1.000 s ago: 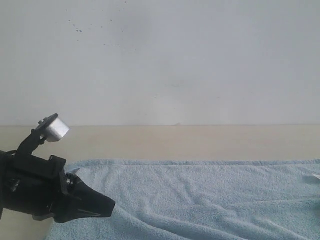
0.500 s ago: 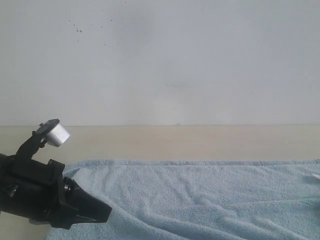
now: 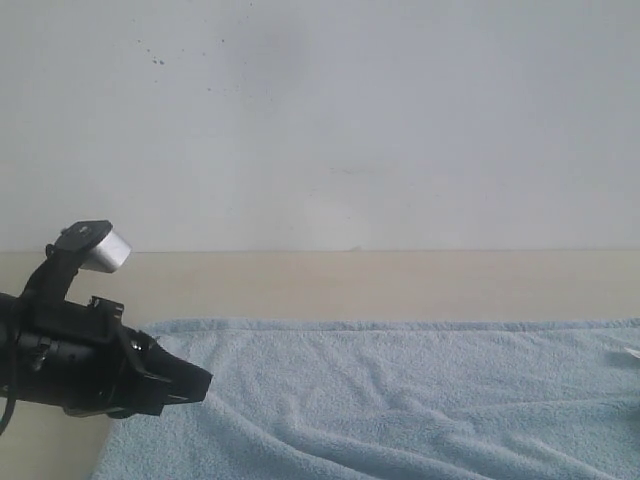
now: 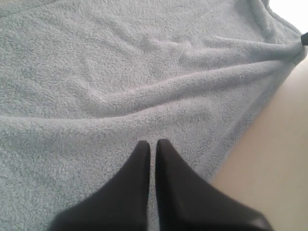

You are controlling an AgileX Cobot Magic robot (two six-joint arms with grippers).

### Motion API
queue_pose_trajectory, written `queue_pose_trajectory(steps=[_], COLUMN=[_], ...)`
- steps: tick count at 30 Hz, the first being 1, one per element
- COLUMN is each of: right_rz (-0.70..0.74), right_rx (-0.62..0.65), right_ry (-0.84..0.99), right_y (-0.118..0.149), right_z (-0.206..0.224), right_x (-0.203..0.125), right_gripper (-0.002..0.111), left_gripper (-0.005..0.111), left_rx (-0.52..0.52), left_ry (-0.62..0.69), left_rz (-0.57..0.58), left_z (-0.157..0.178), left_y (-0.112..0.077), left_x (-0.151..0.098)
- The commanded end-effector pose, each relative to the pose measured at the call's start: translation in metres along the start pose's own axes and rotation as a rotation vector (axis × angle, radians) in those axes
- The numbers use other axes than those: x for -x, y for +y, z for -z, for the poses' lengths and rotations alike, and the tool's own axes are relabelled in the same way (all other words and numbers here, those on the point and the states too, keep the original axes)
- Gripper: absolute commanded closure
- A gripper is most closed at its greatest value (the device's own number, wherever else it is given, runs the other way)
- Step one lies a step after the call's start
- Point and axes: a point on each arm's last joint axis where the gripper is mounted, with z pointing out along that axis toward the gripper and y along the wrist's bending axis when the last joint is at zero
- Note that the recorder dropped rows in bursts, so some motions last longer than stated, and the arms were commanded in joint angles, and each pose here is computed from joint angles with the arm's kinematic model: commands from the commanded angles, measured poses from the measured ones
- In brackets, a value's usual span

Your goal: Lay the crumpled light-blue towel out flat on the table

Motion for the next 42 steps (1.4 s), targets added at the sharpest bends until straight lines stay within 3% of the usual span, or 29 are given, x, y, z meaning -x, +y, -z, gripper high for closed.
queue_pose_trajectory(steps=[1,7,13,20,25,31,42], right_rz=[-0.009,0.018,0.075,0.086,0.097,0.082,0.092], right_rx=[-0.066,-0.087,0.014,0.004,-0.047,-0.047,-0.191], right_ry=[0.05,0.036,-0.082,-0.071,0.06,0.058,0.257], right_y=[-0.006,-0.008,0.002,0.001,-0.003,-0.003,-0.016], right_z=[0.0,0.0,-0.008,-0.008,-0.02,-0.02,-0.015], right_x=[-0.005,-0.003,0.008,0.007,-0.005,-0.004,-0.02], right_gripper=[0.109,0.109,0.109,0.109,0.109,0.109,0.109], left_gripper=[0.103,0.103,0.103,0.103,0.103,0.103,0.103], left_rx=[-0.015,-0.048,-0.051,-0.053,-0.055,-0.061,-0.079], left_ry=[-0.023,-0.02,-0.03,-0.03,-0.029,-0.027,-0.022], left_rz=[0.04,0.048,0.062,0.057,0.057,0.057,0.057], left_z=[-0.001,0.0,0.0,0.0,0.0,0.0,0.0], left_y=[-0.001,-0.004,-0.005,-0.005,-0.005,-0.006,-0.007], left_x=[0.003,0.003,0.004,0.004,0.004,0.003,0.003])
